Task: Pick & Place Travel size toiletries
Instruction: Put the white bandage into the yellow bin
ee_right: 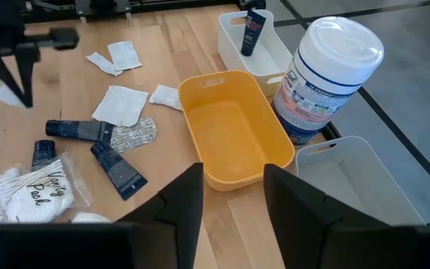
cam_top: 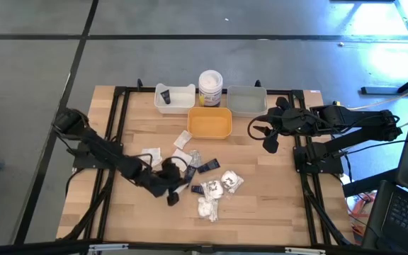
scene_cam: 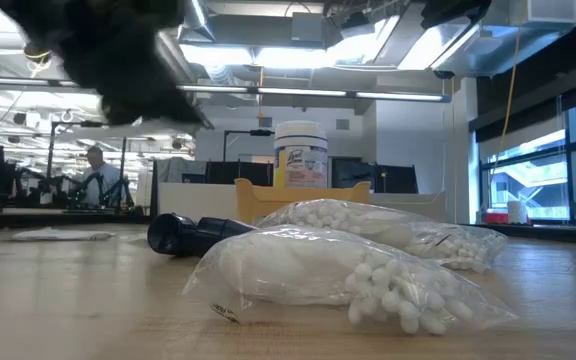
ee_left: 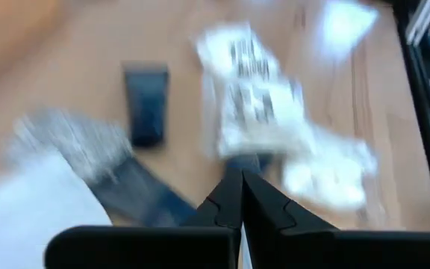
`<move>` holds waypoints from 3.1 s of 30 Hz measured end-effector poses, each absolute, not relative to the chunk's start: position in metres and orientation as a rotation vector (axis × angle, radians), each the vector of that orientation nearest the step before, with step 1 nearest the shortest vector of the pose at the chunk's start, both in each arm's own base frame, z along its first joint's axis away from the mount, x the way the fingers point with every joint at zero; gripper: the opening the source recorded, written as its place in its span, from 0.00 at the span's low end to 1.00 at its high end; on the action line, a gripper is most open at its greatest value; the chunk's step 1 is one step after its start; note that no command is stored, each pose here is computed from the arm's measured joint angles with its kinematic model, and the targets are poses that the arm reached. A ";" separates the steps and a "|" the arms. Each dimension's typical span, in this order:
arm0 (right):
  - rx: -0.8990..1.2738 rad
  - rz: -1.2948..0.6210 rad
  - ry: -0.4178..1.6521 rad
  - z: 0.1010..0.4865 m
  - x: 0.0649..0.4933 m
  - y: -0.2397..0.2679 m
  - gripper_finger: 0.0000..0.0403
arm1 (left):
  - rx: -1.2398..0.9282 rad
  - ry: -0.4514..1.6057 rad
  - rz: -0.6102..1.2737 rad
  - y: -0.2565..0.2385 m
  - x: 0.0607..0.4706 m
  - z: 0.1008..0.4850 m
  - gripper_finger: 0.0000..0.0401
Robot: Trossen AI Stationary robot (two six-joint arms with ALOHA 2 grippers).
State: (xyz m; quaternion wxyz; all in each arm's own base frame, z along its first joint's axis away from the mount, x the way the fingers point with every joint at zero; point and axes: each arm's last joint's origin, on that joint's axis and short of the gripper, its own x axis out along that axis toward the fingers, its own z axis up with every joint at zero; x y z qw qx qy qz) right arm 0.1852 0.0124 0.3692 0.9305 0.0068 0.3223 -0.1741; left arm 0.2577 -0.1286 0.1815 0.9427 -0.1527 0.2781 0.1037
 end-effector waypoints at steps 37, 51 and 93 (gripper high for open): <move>0.013 -0.356 0.660 0.369 0.185 0.012 0.48 | 0.053 0.121 0.392 0.098 0.294 0.234 0.01; 0.013 -0.356 0.660 0.369 0.185 0.012 0.51 | 0.208 0.241 0.389 0.117 0.307 0.196 0.01; 0.013 -0.356 0.660 0.369 0.185 0.012 0.60 | 0.271 0.463 0.360 0.125 0.336 0.129 0.08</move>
